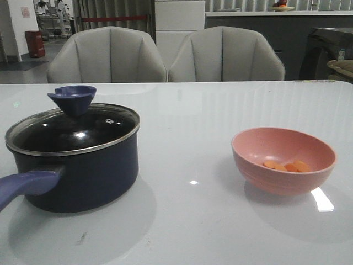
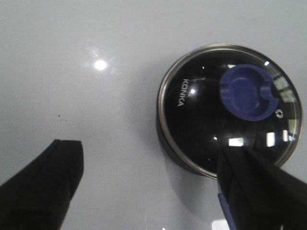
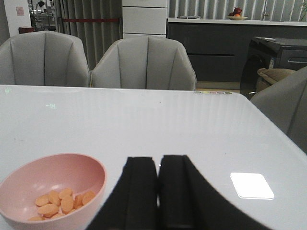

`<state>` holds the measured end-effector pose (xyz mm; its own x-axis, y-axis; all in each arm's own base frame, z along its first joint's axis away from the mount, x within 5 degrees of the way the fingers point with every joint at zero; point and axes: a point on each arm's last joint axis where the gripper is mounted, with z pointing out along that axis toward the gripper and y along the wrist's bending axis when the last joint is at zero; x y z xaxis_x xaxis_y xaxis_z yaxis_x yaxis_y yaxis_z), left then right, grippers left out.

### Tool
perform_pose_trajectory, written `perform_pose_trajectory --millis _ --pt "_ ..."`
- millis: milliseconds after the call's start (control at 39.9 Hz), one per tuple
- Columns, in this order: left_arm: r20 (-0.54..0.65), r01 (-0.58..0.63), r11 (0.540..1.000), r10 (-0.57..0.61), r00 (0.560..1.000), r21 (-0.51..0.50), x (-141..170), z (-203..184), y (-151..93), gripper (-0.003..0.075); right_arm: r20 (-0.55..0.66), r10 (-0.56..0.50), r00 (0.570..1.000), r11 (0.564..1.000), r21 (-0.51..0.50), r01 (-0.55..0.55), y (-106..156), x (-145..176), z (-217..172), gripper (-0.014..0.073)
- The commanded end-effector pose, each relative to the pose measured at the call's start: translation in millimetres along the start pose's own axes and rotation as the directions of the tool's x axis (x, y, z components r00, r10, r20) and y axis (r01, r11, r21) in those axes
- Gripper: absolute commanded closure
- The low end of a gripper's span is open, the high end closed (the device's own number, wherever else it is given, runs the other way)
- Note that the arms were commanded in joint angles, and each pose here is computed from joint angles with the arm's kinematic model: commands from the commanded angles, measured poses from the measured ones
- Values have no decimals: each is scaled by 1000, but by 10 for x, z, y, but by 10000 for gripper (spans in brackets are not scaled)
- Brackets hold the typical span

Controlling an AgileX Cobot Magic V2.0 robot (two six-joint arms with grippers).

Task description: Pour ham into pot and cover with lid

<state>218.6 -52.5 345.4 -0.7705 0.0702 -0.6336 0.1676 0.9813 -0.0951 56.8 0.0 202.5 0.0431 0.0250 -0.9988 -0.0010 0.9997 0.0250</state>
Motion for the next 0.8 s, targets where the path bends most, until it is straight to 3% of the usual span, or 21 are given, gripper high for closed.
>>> perform_pose_trajectory --millis 0,351,778 --pt "32 -27 998 25 999 53 -247 40 -190 101 84 -9 996 1000 -1 9 2 -44 -15 438" --pt "-145 -32 996 45 988 88 -587 672 -597 101 84 -9 996 1000 -1 9 2 -44 -15 438" --pt "-271 7 1000 0 963 25 -783 1015 -804 101 84 -9 996 1000 -1 9 2 -44 -15 438"
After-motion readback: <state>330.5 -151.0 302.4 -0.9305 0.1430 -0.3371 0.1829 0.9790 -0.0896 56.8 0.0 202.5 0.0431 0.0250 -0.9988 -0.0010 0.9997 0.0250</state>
